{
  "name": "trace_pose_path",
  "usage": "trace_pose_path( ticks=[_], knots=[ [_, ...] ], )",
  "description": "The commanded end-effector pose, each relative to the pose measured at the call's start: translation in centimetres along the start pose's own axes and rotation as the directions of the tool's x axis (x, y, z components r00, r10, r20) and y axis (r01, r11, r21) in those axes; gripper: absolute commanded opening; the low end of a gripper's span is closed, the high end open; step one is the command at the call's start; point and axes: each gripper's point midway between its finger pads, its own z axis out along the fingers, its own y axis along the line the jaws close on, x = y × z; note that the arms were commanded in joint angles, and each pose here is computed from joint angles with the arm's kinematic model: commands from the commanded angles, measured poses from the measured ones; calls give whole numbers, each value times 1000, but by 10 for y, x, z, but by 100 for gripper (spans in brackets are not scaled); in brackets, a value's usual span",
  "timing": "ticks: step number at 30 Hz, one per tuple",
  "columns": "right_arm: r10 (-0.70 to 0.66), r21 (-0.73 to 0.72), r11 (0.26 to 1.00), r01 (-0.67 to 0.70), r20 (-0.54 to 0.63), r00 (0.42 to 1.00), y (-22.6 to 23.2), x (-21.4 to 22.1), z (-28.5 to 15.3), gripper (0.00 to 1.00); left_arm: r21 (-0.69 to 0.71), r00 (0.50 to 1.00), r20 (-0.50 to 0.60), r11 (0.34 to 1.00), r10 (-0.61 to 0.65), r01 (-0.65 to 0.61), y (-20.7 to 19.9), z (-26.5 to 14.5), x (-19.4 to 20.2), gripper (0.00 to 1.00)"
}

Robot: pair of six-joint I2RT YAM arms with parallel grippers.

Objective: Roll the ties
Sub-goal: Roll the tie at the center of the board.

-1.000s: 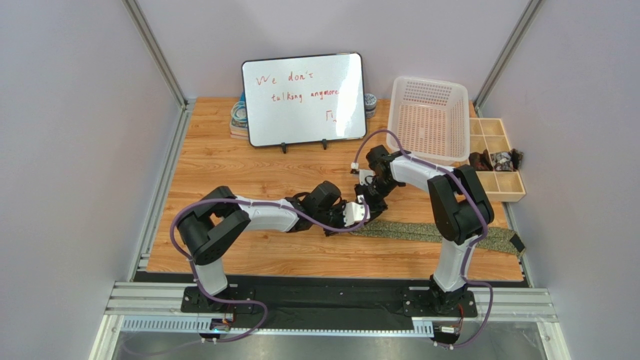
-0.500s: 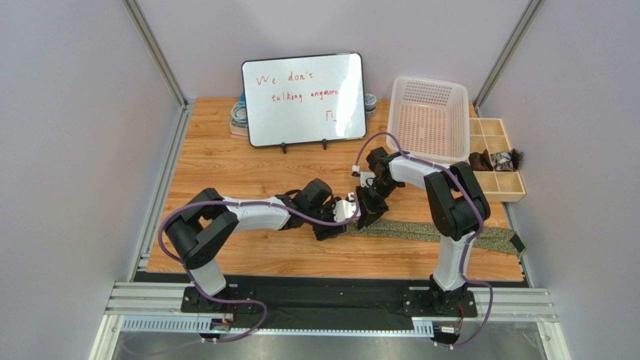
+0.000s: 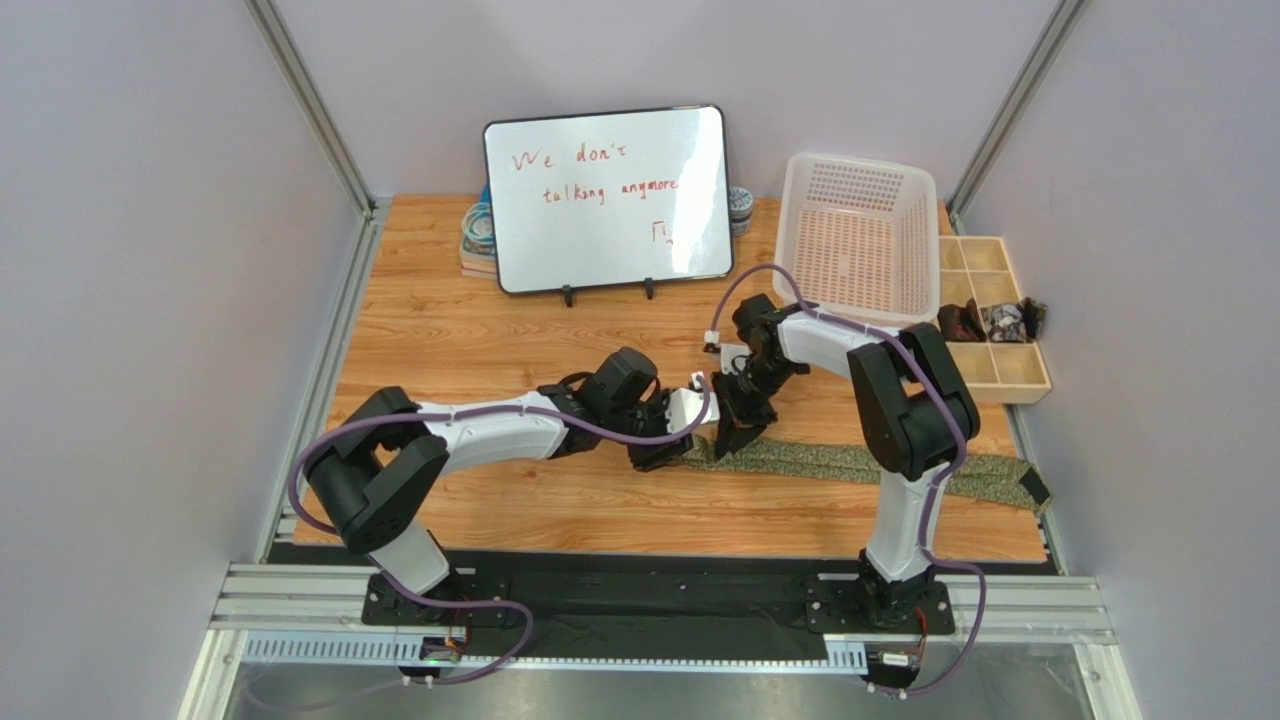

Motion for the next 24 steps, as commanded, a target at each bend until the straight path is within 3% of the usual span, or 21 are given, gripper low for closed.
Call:
trace_pose_path(
  ticks=[1, 8, 16, 24],
  knots=[
    [-20, 142, 990, 21, -4, 1000, -34, -3, 18, 0, 30, 998, 62, 999, -22, 20, 1, 6, -27, 50],
    [-17, 140, 990, 18, -7, 1000, -34, -4, 20, 0, 38, 999, 41, 999, -1, -1, 2, 13, -19, 54],
    [-16, 130, 991, 16, -5, 1000, -33, -6, 23, 0, 29, 991, 131, 999, 29, -33, 5, 21, -51, 50],
    [-16, 112, 994, 15, 2, 1000, -29, -8, 22, 0, 36, 991, 129, 999, 30, -35, 6, 41, -55, 47]
  ],
)
